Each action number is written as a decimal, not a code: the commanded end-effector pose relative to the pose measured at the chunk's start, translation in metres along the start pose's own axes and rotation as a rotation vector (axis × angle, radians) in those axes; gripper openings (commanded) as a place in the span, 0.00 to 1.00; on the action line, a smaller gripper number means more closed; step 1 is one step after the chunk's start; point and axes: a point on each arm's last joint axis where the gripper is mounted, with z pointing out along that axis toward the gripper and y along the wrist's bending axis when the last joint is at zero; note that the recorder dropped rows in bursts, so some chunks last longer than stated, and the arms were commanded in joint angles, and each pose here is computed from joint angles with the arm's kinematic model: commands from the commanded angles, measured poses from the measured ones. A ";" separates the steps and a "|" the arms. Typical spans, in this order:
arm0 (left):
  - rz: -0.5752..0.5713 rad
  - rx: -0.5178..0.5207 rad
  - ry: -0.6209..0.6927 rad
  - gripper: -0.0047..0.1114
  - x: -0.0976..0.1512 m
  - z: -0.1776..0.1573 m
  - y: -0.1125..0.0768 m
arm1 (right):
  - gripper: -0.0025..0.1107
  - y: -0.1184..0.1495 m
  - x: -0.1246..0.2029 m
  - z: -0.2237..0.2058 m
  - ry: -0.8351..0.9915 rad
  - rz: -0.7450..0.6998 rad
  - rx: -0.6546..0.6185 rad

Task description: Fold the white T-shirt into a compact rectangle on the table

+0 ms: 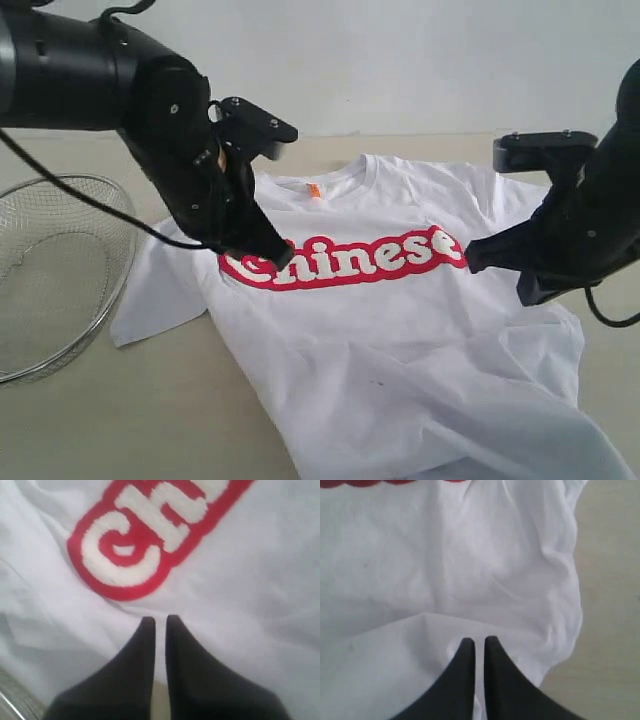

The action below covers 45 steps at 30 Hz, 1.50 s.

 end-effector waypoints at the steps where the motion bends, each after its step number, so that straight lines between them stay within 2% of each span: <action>1: -0.035 -0.063 -0.062 0.08 -0.030 0.010 0.032 | 0.02 0.004 -0.006 0.016 -0.014 0.003 -0.047; 8: -0.129 -0.144 -0.072 0.08 -0.061 0.029 0.097 | 0.02 0.013 -0.009 0.019 -0.034 0.030 -0.149; 12: -0.128 -0.129 -0.042 0.08 -0.068 0.042 0.116 | 0.02 0.017 -0.009 0.019 -0.036 0.023 -0.191; 32: -0.020 -0.113 0.099 0.08 -0.058 0.117 0.112 | 0.02 0.017 -0.011 0.018 -0.056 0.030 -0.195; 39: -0.017 -0.116 0.086 0.08 -0.061 0.126 0.112 | 0.02 0.018 -0.012 0.018 -0.061 0.030 -0.202; 45: -0.046 -0.116 0.120 0.08 -0.051 0.139 0.124 | 0.02 0.018 -0.012 0.018 -0.067 0.027 -0.206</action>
